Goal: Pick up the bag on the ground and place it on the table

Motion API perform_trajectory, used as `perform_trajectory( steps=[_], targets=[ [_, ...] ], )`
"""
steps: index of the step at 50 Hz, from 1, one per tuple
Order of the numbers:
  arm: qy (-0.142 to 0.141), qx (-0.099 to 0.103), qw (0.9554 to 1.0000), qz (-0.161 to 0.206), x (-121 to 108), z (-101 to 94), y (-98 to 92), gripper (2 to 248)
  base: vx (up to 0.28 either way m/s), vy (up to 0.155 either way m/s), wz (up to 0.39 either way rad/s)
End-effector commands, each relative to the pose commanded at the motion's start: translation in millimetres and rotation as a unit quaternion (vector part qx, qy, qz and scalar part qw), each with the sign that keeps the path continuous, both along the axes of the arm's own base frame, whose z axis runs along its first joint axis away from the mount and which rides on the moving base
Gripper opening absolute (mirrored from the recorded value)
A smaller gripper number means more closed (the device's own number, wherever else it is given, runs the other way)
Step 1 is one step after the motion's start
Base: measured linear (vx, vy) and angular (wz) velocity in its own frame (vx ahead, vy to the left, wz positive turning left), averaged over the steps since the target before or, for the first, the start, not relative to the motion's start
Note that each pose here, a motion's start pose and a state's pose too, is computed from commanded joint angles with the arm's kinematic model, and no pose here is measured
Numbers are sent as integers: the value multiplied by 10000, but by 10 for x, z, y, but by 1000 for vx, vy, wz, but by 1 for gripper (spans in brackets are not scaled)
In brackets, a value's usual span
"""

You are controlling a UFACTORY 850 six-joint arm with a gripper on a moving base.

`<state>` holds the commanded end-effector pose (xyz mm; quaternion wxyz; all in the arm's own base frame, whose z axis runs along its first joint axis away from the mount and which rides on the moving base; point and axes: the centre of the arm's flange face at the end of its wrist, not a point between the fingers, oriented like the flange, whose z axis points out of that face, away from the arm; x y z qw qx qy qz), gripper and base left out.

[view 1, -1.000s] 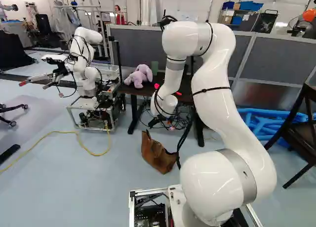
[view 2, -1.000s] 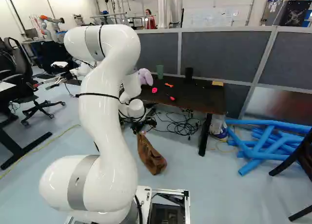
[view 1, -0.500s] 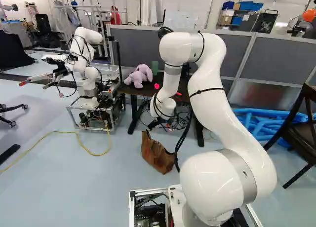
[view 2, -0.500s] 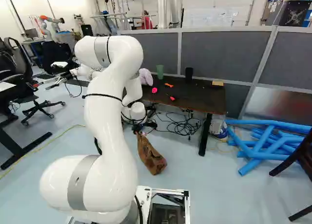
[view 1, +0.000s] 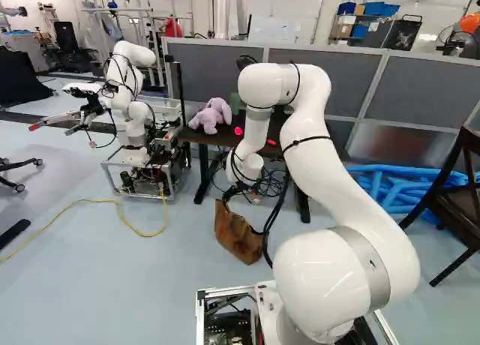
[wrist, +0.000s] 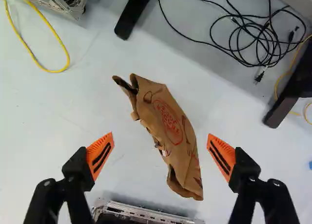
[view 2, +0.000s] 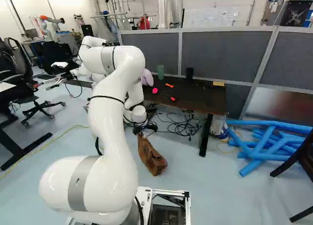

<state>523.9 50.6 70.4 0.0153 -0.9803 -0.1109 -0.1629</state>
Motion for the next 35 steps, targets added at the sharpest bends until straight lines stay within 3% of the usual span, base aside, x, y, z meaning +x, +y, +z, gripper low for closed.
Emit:
perform_trajectory(
  steps=[14,25,35],
  targets=[
    [76,-35,9999,84,31,-205,4,247,0,0,0],
    [98,-192,9982,560,52,-367,6,247,0,0,0],
    [120,-349,9937,1054,67,-515,7,247,0,0,0]
  ],
)
